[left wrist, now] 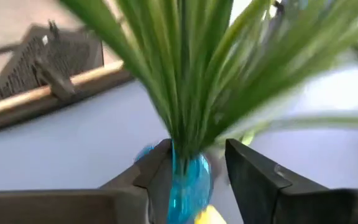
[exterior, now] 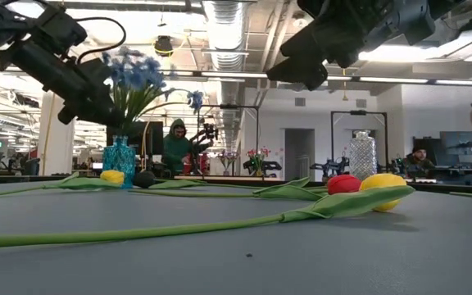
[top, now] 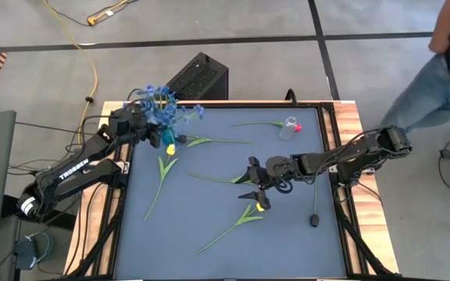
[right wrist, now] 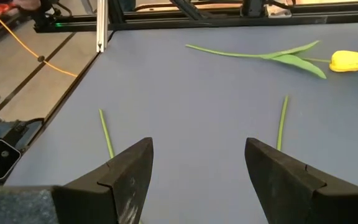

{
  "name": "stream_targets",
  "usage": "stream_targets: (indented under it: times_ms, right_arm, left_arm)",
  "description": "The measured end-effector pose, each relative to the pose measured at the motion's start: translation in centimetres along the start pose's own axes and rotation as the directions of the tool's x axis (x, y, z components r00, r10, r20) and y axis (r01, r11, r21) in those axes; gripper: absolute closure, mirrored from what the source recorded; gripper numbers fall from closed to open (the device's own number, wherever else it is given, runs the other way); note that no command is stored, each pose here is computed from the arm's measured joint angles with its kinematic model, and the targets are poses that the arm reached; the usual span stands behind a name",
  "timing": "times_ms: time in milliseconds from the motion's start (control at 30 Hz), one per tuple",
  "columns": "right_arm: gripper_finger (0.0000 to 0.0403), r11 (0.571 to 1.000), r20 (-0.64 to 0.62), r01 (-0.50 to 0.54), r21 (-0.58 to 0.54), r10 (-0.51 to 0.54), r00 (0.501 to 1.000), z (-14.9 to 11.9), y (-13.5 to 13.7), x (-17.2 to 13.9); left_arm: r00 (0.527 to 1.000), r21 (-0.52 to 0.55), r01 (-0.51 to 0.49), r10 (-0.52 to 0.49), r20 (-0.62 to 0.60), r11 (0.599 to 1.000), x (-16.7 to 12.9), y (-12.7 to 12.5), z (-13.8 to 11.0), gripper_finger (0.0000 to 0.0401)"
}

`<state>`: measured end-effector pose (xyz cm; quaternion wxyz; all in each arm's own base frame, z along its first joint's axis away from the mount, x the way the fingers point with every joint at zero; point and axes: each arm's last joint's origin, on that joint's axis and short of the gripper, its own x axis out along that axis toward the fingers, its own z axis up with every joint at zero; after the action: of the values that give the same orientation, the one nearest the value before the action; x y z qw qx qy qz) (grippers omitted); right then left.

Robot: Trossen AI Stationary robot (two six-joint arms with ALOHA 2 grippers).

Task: Sort flowers into vase by color
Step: Put the left black tulip into the blue vase

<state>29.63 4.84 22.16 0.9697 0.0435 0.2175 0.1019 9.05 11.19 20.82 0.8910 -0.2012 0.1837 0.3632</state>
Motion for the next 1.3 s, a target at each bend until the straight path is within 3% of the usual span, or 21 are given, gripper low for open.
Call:
stream_targets:
  times_ms: [233, 533, 667, 833, 1067, 1300]
  right_arm:
    - [0.0121, 1.000, -0.021, 0.002, 0.001, -0.002, 1.000, -0.2, 0.0, 0.0]
    - [0.0121, 1.000, -0.089, 0.006, 0.027, -0.004, 0.996, -0.9, 0.0, 0.0]
    - [0.0121, 0.999, -0.148, -0.009, 0.050, 0.016, 0.989, -1.3, 0.0, -0.3]
    - [0.0121, 0.997, -0.207, 0.004, 0.078, 0.012, 0.978, -1.4, 0.1, -1.6]
    - [0.0121, 0.982, -0.310, 0.043, 0.186, 0.018, 0.951, -1.4, 0.9, -4.8]
    - [0.0121, 0.968, -0.360, 0.046, 0.247, 0.048, 0.932, -1.6, 2.2, -6.9]
  left_arm:
    - [0.992, 0.045, -0.042, 0.047, -0.116, 0.998, -1.9, -0.6, 1.8, 0.0250]
    - [0.974, 0.024, 0.157, -0.151, -0.171, 0.987, -3.4, -2.4, 3.3, 0.0250]
    - [0.937, -0.083, 0.228, -0.242, -0.252, 0.970, -4.4, -3.5, 3.4, 0.0250]
    - [0.876, -0.220, 0.233, -0.302, -0.377, 0.947, -5.4, -4.6, 2.8, 0.0250]
    - [0.778, -0.249, 0.359, -0.436, -0.453, 0.900, -5.9, -7.0, 2.1, 0.0258]
    - [0.750, -0.191, 0.389, -0.430, -0.502, 0.901, -6.8, -9.3, 1.0, 0.0273]
